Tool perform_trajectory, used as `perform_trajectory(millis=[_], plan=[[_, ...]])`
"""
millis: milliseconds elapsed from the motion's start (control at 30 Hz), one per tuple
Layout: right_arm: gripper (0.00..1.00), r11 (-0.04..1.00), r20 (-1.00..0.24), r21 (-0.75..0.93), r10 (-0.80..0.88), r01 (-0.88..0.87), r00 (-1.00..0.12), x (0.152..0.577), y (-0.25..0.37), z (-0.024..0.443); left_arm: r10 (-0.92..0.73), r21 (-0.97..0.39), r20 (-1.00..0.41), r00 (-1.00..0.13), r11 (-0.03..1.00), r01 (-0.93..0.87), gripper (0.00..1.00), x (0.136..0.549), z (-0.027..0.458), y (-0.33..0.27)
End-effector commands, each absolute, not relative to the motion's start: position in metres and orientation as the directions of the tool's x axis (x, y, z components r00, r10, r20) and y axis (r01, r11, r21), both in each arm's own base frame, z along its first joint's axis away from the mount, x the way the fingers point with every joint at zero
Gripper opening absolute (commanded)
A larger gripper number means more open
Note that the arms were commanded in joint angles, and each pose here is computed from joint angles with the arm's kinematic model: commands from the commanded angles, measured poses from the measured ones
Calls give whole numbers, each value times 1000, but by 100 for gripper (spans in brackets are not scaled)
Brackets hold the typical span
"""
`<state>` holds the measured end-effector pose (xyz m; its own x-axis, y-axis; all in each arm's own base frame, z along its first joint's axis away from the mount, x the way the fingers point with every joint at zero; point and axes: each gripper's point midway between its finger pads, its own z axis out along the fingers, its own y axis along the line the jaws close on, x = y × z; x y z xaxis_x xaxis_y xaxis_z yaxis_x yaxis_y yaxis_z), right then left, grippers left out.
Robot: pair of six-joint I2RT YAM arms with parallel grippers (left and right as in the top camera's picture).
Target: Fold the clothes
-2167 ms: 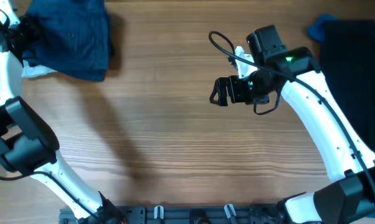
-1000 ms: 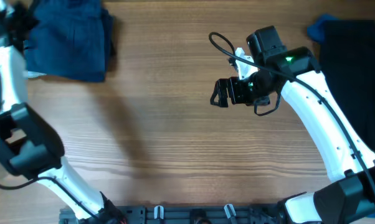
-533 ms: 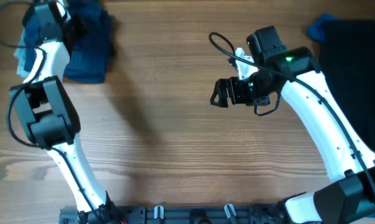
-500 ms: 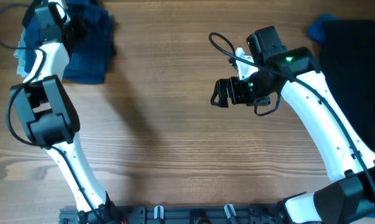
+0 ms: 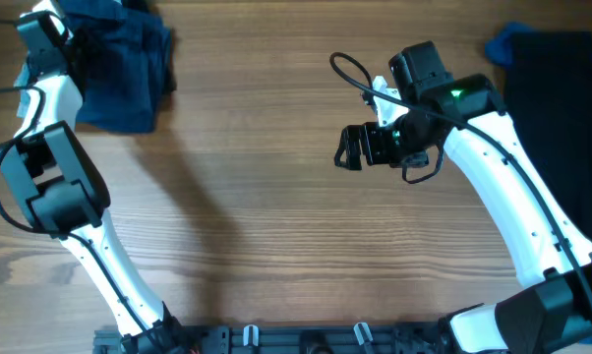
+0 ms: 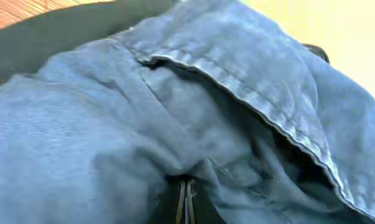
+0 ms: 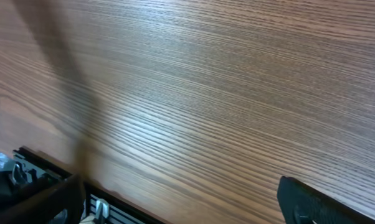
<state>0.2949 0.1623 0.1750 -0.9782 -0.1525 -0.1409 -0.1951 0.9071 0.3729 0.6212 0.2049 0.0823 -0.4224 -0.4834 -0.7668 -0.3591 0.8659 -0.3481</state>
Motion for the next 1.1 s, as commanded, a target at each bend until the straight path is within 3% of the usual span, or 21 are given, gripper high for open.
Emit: perform_trajectory(millis=[0,300,600,700,933,1067], plan=[[99,916,-159,353,-143,-191,-977,295,158,180,-475,-318,-800,-368,855,-410,4,620,103,226],[100,931,-173,315,-133,-183,-976,300,152,178,-446,-310,-841,-306,861,-403,4,630,123,229],[99,932,-167,314,-134,-181,-977,299,151,174,-493,-210,-769,-406,796,-568,6,599,44,264],[99,932,-166,314,-135,-182,-977,299,151,174,-460,-208,-803,-379,812,-545,5,604,79,261],[99,931,-170,314,-135,-184,-976,300,152,175,-374,-285,-899,-229,895,-343,7,619,233,197],[100,932,-168,314,-136,-184,-976,299,151,174,-351,-287,-913,-205,914,-288,9,626,254,169]])
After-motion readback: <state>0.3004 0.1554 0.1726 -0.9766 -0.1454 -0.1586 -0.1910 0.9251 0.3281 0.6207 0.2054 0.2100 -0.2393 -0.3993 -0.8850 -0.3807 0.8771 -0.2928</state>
